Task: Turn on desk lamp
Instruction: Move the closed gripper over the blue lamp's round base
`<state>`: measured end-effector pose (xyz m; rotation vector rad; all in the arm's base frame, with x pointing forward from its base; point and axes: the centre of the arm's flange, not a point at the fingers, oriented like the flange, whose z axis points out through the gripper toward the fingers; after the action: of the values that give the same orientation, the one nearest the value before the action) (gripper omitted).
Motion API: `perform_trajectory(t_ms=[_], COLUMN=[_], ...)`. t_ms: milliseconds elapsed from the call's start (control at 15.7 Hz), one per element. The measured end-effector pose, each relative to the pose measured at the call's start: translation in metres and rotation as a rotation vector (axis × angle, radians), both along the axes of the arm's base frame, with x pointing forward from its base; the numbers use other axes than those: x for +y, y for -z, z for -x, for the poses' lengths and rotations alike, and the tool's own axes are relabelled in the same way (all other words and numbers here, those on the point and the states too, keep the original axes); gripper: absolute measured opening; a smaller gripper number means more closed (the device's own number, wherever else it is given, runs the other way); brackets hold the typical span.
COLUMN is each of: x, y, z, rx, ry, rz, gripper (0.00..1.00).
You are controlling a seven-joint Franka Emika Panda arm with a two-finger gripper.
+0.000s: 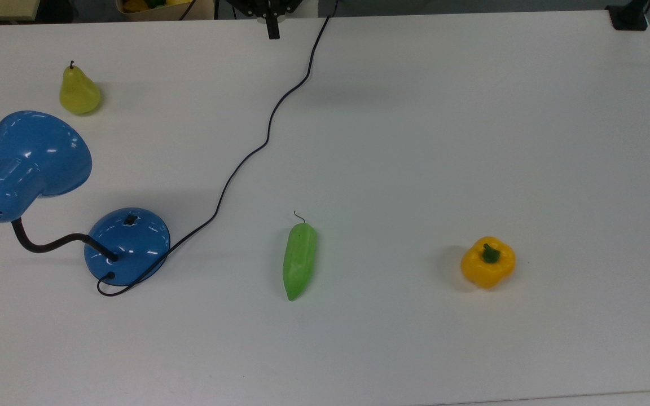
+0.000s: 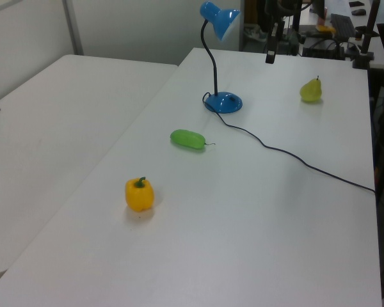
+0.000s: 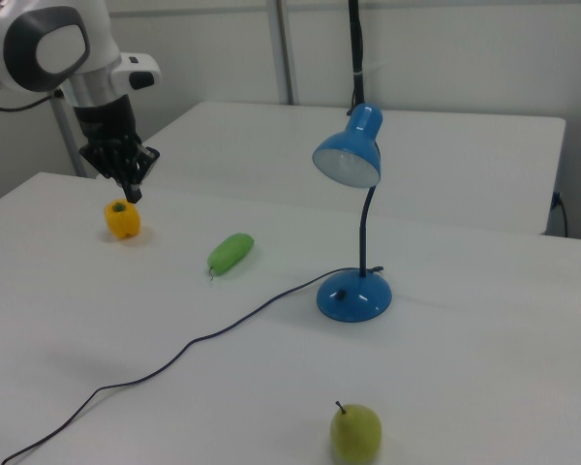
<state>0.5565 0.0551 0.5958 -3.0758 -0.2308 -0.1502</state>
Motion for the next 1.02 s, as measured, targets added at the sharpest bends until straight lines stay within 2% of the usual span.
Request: perform_trajectory(t_ms=[255,574,1021], x=[-0.004,-0.039,-0.095], y=[0.012,0.046,0.102], z=[0.0,-0.01,-0.036], rx=[0.02,0.061,-0.005], ry=[-0.035,0.012,0.096], rz=[0.005,0.029,0.059], gripper=[0.01,0.01,0.02])
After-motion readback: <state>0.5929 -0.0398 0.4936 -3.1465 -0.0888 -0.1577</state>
